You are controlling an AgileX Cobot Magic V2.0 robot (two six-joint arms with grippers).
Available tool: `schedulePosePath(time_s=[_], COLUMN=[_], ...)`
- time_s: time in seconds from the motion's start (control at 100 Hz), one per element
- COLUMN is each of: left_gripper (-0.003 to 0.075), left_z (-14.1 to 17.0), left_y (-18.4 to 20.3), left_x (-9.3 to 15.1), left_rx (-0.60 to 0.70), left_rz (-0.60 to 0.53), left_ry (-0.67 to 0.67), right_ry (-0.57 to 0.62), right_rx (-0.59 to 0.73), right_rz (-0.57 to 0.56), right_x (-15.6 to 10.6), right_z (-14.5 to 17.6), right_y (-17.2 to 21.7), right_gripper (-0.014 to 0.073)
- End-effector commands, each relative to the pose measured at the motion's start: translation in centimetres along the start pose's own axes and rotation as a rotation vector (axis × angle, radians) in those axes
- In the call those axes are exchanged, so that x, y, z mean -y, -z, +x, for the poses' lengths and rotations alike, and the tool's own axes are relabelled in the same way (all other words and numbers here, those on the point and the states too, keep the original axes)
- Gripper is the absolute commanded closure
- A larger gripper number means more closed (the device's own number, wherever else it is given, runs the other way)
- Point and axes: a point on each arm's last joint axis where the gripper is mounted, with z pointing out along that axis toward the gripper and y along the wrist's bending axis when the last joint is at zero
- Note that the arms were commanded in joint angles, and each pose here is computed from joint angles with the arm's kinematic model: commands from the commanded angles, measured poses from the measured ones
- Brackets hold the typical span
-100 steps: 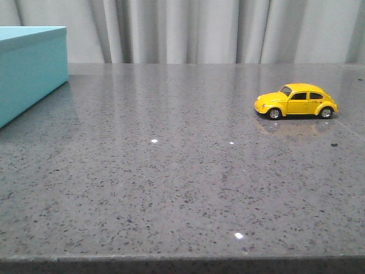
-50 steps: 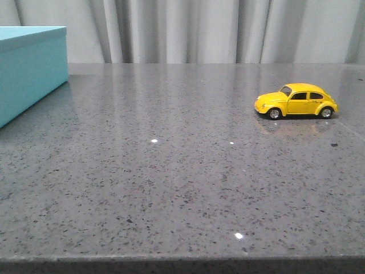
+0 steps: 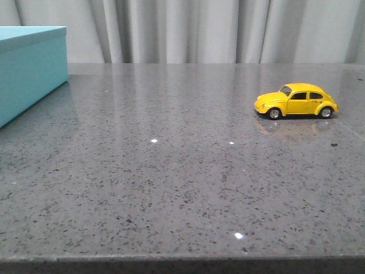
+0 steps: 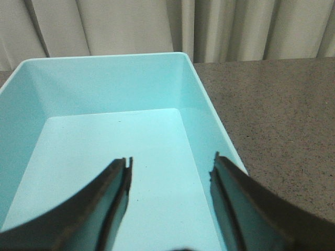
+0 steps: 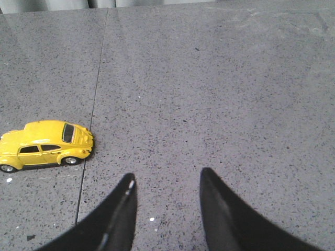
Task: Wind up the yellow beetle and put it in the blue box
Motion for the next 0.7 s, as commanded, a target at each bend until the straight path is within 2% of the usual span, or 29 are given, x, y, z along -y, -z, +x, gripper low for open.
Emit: schedulePosePath(time_s=[0.0,0.23,0.5,0.69], left_gripper=[0.0293,0.0333,0.0332,0.0332], left_z=[-1.9,-1.9,-1.9,-1.9], left_y=[0.2,0.2,0.2,0.2], left_x=[0.2,0.2,0.2,0.2], left_rx=[0.116,0.116,0.116,0.107], left_rz=[0.008,0.008,0.008,0.009], left_ry=[0.015,0.015,0.015,0.015], right_ry=[0.008,-0.003,0.031,0.047], right_rx=[0.094,0.086,-0.172,-0.320], right_rz=[-0.016,-0.021,-0.042,-0.071], right_x=[-0.2,-0.3,-1.8,-3.8], right_z=[-1.7,-1.8,-4.0,-6.5], right_y=[0.3,0.3,-2.4,-5.6], right_gripper=[0.0244,0.0244,0.0237,0.0118])
